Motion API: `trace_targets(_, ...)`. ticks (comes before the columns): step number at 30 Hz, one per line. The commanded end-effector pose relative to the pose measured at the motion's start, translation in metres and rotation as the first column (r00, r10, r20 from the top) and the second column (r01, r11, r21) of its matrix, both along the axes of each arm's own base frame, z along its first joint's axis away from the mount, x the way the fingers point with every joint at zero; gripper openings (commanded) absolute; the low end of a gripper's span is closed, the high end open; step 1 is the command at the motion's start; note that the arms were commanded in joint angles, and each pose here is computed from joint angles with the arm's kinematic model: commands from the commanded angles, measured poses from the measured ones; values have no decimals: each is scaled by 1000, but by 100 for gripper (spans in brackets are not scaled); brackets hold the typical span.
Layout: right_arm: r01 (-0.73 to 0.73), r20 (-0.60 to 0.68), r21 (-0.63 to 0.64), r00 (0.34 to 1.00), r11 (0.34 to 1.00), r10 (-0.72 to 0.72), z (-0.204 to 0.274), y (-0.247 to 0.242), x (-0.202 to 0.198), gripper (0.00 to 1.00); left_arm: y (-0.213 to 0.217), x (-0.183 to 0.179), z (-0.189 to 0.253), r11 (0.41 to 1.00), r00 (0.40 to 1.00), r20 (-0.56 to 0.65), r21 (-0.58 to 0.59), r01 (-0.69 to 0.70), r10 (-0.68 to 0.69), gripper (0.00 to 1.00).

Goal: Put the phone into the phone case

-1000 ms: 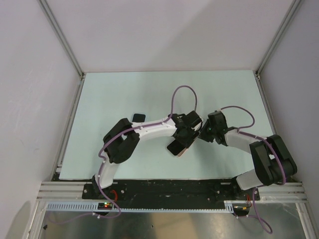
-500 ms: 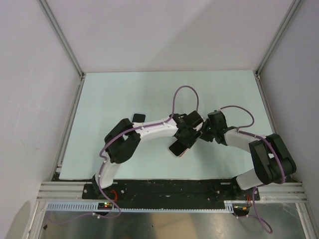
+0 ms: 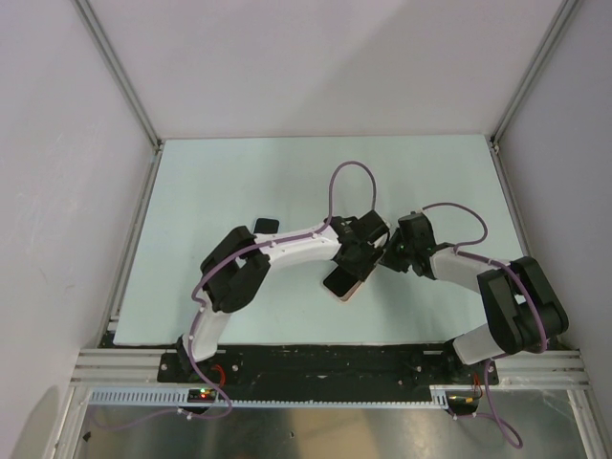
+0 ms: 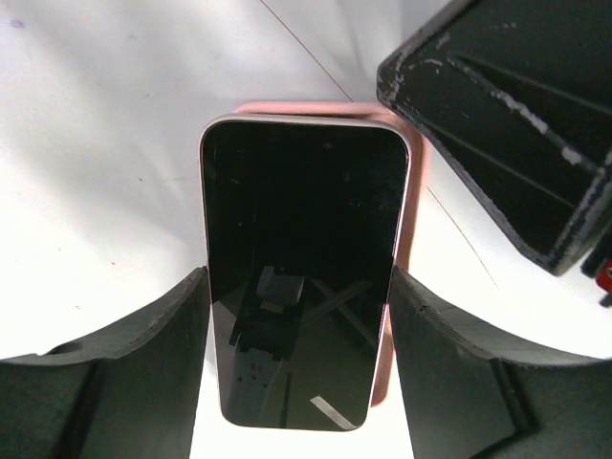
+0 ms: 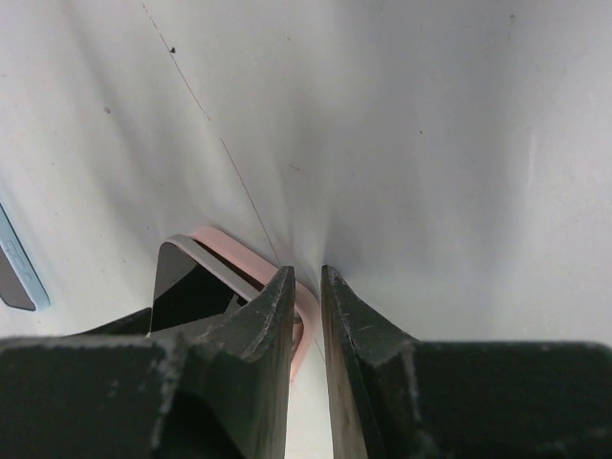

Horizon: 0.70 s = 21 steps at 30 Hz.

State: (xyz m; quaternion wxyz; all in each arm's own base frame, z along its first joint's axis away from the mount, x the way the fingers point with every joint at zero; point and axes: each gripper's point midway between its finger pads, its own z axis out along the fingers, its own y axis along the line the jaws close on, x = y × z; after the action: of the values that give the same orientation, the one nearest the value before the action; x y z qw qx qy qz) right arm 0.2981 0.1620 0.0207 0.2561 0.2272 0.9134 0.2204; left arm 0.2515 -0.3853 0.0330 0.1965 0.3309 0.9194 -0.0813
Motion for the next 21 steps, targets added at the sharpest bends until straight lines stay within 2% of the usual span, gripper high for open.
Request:
trace_targets(1, -16, 18, -1, 1000, 1000, 16, 5, 6, 5, 22, -16, 19, 22, 997, 998, 57, -64, -30, 34, 67)
trace_targets(7, -21, 18, -2, 1000, 1000, 21, 4, 6, 5, 22, -23, 14, 33, 995, 999, 48, -98, 9, -5, 76)
trace_targets(16, -17, 14, -8, 1000, 1000, 17, 3, 4, 5, 22, -26, -3, 35, 992, 999, 13, -117, 46, -45, 79)
trace_targets(21, -19, 20, -3, 1000, 1000, 19, 4, 5, 6, 22, -21, 1, 47, 992, 998, 53, -122, 30, -24, 85)
